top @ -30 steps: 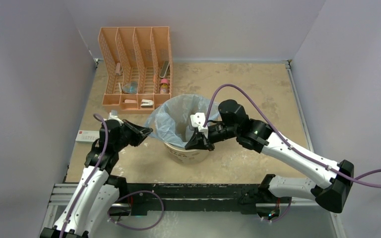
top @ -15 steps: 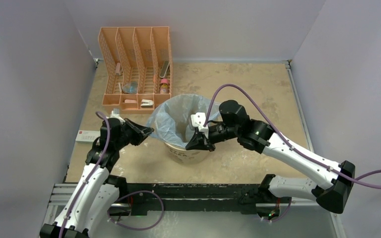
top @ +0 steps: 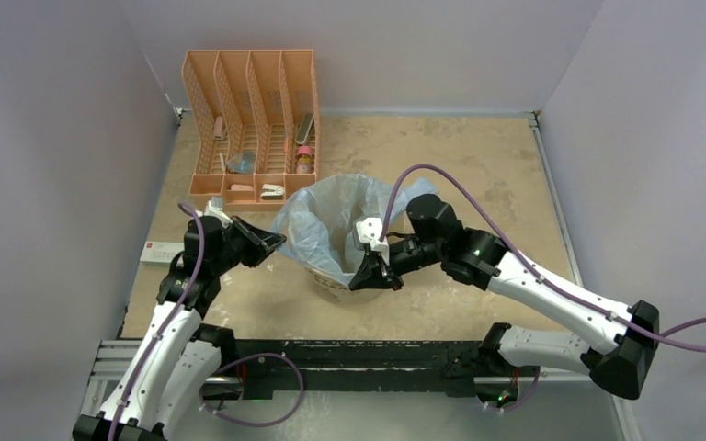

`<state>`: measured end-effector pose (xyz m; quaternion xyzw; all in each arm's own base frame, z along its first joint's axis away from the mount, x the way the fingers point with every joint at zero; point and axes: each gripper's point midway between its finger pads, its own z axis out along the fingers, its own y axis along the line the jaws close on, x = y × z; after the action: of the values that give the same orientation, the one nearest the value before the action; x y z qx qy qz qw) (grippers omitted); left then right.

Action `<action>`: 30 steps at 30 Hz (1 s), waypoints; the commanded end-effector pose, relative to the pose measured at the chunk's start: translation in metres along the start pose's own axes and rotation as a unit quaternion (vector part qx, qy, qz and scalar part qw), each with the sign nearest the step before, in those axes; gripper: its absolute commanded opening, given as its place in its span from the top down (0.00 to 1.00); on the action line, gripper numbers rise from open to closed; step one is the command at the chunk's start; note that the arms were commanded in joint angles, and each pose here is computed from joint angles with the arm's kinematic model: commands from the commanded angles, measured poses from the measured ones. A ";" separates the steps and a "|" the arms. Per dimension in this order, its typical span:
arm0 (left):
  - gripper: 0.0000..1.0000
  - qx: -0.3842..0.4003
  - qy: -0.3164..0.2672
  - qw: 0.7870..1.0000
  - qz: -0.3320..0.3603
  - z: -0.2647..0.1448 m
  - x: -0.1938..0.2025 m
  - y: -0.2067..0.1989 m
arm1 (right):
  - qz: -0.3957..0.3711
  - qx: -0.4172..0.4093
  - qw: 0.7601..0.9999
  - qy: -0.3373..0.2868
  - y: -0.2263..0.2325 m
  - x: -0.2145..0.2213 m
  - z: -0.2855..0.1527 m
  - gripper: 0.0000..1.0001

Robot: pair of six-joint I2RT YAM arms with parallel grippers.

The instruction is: Put the trash bags into the trash bin

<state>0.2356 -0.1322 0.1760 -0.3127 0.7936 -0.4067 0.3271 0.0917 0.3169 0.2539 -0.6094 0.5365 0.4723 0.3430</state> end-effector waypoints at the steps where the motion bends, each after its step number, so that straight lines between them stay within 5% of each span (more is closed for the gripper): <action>1: 1.00 0.033 -0.006 0.999 0.025 -0.007 -0.006 -0.021 | 0.038 -0.015 0.999 0.020 0.004 0.017 0.007 1.00; 11: 1.00 0.032 -0.010 0.999 0.032 -0.008 -0.008 -0.022 | 0.016 -0.026 1.000 -0.002 0.017 -0.015 -0.008 0.95; 14: 1.00 0.034 -0.010 0.999 0.038 -0.008 -0.008 -0.023 | -0.026 -0.019 0.999 -0.043 0.031 -0.041 -0.026 0.80; 19: 1.00 0.037 -0.011 0.998 0.049 -0.011 -0.007 -0.022 | 0.016 0.181 0.977 -0.113 -0.003 -0.074 -0.069 0.57; 22: 1.00 0.042 -0.017 0.997 0.055 -0.014 -0.008 -0.024 | 0.094 0.312 0.923 -0.206 -0.028 -0.099 -0.111 0.33; 24: 1.00 0.047 -0.019 0.997 0.058 -0.016 -0.008 -0.027 | 0.164 0.393 0.865 -0.266 -0.045 -0.106 -0.142 0.23; 28: 1.00 0.046 -0.020 0.997 0.065 -0.021 -0.009 -0.029 | 0.319 0.505 0.739 -0.311 -0.065 -0.077 -0.185 0.20; 30: 1.00 0.047 -0.021 0.996 0.069 -0.022 -0.009 -0.031 | 0.408 0.553 0.657 -0.309 -0.070 -0.041 -0.196 0.22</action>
<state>0.2287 -0.1312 0.1876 -0.2757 0.7961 -0.4069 0.3531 0.1640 0.2177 0.3759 -0.1481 0.6975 0.4086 0.5697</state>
